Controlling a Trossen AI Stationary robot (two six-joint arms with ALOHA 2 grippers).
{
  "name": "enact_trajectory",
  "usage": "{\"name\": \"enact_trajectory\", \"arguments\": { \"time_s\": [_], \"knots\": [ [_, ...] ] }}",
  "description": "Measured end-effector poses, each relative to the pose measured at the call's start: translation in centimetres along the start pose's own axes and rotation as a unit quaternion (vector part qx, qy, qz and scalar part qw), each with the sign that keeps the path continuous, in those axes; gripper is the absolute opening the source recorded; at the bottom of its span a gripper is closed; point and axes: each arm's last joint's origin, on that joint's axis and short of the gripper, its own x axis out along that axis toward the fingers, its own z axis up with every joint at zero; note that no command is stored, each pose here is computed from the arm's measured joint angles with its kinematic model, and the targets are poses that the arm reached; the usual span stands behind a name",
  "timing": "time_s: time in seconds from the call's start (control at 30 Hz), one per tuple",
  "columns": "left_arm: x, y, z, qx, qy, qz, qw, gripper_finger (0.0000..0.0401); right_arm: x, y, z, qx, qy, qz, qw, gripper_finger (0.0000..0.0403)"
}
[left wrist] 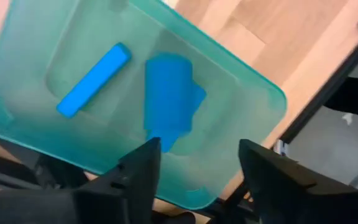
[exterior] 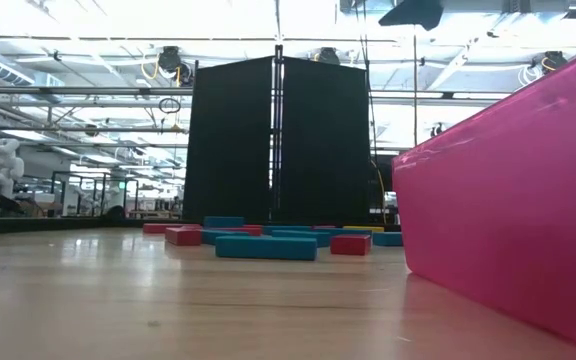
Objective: Sort blocks
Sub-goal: Put the blue block into the blue bin
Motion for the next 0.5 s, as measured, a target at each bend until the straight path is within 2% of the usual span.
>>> {"name": "enact_trajectory", "arguments": {
  "time_s": [0.17, 0.27, 0.33, 0.4, 0.5],
  "knots": [
    [0.0, -0.3, 0.0, -0.002, 0.006, -0.015, 1.0, 0.0297, 2.5, -0.6, -0.5, 0.004, 0.04, -0.016, 0.999, 0.0338],
    [0.0, -0.4, 0.3, -0.02, 0.003, -0.024, 1.0, 0.0328, 4.6, -1.4, -1.7, -0.01, 0.108, -0.063, 0.992, 0.0338],
    [-0.1, -0.7, 0.8, -0.026, -0.015, -0.037, 0.999, 0.0338, 6.3, -2.0, -3.2, -0.04, 0.193, -0.087, 0.977, 0.0338],
    [-0.2, -0.8, 1.3, -0.027, -0.039, -0.045, 0.998, 0.0341, 8.0, -2.5, -4.8, -0.068, 0.275, -0.087, 0.955, 0.0338],
    [-0.2, -0.8, 2.0, -0.032, -0.076, -0.046, 0.996, 0.0342, 10.6, -2.2, -7.0, -0.101, 0.367, -0.029, 0.924, 0.0338]
  ]
}}
